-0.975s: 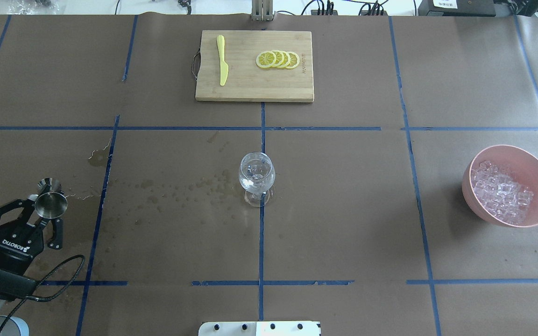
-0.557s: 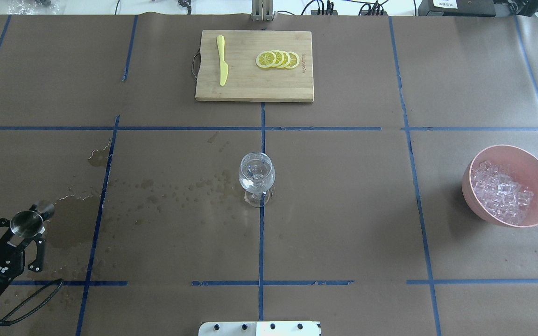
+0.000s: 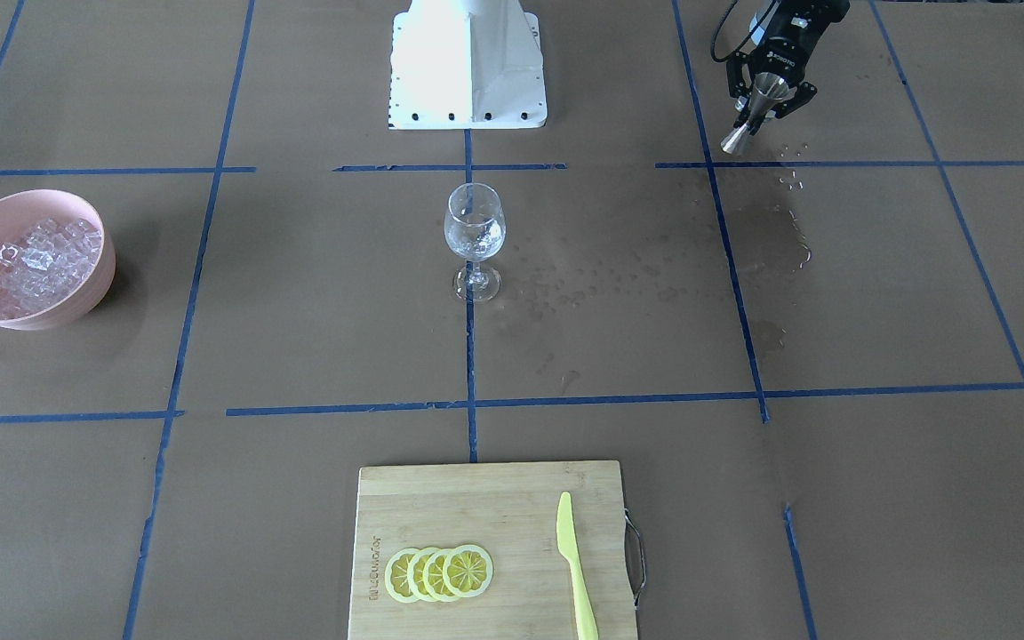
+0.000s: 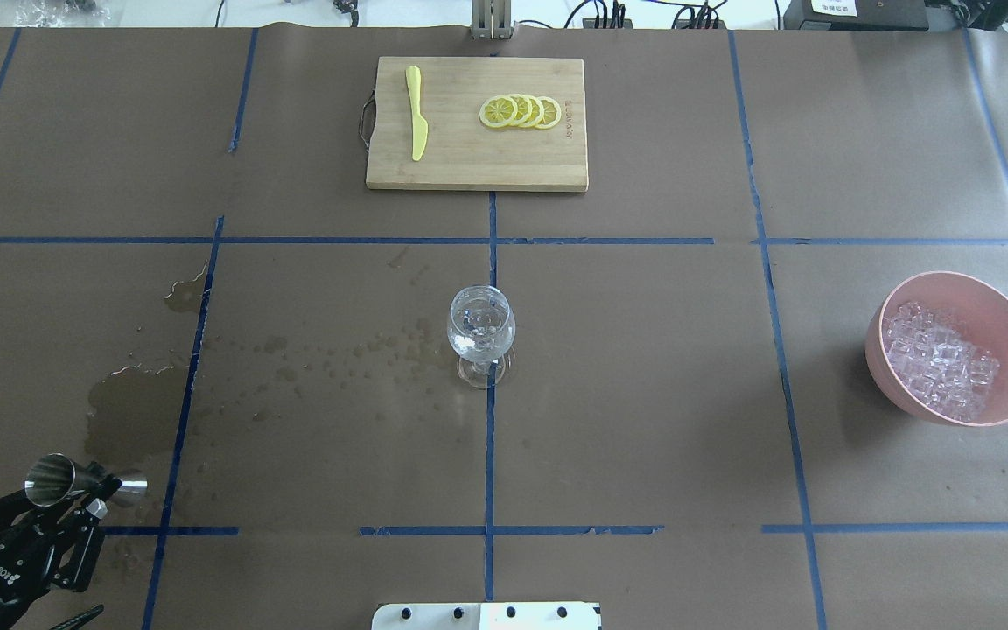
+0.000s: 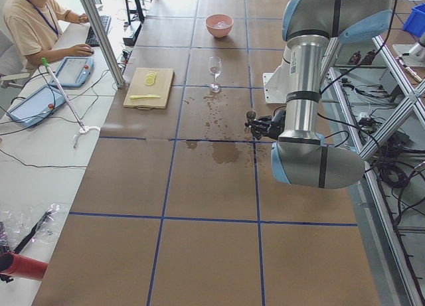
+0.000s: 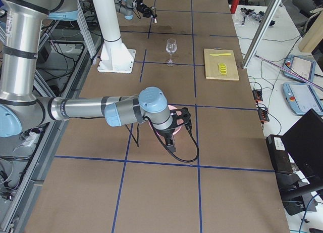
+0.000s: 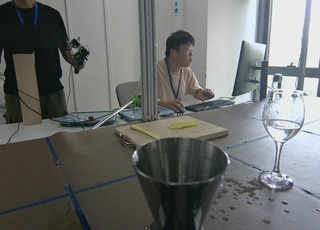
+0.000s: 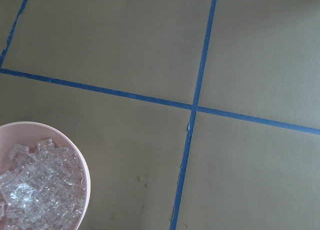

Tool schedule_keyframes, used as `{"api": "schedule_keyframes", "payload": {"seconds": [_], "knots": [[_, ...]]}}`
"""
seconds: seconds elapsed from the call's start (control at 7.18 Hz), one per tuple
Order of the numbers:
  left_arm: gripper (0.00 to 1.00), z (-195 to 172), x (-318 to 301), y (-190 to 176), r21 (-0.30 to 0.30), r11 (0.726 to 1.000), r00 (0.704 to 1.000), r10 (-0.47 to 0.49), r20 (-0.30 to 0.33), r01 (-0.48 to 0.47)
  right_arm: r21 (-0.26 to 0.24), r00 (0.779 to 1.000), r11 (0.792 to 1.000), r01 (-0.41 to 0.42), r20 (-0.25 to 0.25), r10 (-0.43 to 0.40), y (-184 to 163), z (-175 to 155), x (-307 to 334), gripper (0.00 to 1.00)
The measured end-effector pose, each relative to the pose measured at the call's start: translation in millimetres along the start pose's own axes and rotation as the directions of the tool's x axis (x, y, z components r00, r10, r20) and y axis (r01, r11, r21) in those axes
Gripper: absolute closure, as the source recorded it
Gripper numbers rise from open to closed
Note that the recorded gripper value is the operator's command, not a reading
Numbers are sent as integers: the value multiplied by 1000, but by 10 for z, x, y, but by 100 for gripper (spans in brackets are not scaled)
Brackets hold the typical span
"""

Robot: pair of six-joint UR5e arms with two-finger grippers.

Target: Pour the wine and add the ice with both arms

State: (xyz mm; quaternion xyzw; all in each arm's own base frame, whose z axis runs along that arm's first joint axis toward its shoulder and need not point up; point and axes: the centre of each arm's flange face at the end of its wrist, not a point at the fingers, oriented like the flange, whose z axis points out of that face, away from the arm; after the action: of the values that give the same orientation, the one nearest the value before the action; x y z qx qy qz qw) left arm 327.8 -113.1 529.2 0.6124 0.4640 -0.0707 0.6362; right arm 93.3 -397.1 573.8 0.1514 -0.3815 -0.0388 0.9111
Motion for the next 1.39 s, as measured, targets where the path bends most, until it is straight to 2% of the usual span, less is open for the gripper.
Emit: {"api": "schedule_keyframes", "payload": {"seconds": [0.28, 0.7, 0.97, 1.11, 1.39], "knots": [[100, 0, -13, -26, -3, 1000, 999, -27, 35, 27, 0, 1000, 1000, 0, 0, 0, 2, 0, 0, 0], [100, 208, 65, -202, 40, 999, 995, -5, 96, 1, -1, 1000, 1000, -2, 0, 2, 5, 1, 1, 0], [100, 582, 438, -386, 55, 985, 971, 154, 181, -166, -1, 1000, 1000, -3, 0, 3, 7, 5, 5, 0], [100, 687, 523, -484, 41, 957, 940, 273, 207, -287, -3, 1000, 1000, -5, 0, 5, 18, 11, 11, 0], [100, 738, 524, -559, -10, 856, 833, 506, 225, -517, -10, 1000, 1000, -11, 0, 11, 63, 30, 28, 0]]}}
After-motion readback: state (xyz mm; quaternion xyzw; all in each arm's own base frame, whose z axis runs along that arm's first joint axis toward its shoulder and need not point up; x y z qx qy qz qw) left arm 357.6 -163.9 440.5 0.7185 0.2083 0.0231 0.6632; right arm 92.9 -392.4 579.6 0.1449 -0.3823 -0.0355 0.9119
